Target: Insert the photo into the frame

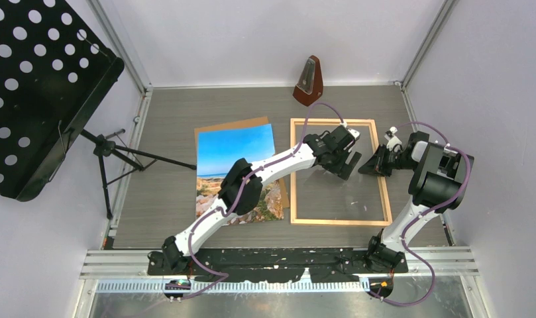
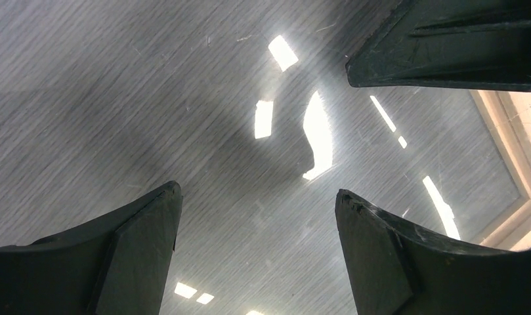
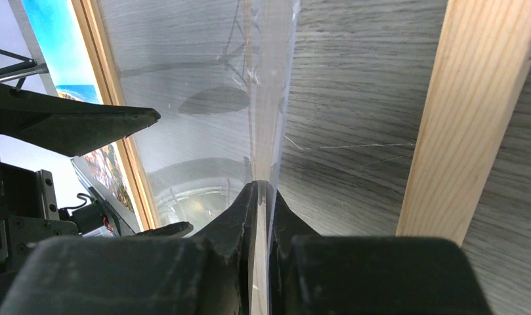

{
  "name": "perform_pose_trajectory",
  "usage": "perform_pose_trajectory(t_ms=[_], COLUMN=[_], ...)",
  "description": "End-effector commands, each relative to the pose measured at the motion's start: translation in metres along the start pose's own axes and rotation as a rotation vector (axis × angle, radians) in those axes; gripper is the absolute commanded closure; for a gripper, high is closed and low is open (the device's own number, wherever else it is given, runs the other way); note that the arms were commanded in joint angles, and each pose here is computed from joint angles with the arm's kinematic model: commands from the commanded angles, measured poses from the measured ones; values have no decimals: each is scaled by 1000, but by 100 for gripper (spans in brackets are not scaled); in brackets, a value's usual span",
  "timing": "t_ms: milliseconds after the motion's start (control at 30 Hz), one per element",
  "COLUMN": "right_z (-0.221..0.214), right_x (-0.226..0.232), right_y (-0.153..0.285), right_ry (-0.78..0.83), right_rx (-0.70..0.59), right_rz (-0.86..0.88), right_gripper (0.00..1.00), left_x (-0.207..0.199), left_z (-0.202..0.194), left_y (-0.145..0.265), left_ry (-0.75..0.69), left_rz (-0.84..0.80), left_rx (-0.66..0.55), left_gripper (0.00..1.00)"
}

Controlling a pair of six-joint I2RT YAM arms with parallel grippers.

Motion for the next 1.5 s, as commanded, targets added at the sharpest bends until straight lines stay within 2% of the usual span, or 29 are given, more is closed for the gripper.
perform_pose_trajectory(t_ms=[0,800,1467], right_z=[3,0,-4], right_x=[-2,-2,-4], right_y=[1,1,1], right_ry=[70,68,71], right_rx=[-23,-17,-5], right_rz=[-36,-39,-39], right_gripper=[87,79,79], left_x=[-5,-7,-5], left_z=[15,10,2], left_y=[9,2,-8], left_ry=[-17,2,6], left_rz=[18,18,62], left_rx=[-41,-21,2], left_gripper=[14,15,15])
Point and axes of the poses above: each gripper's point midway between its finger pads, its own y axis back along the fingers, its own x axis along the line the jaws close on, z = x × y, the point moved 4 cm from there along y, back along the fingers, and after that the axes turned 14 degrees about -y, right-handed, at the moved point
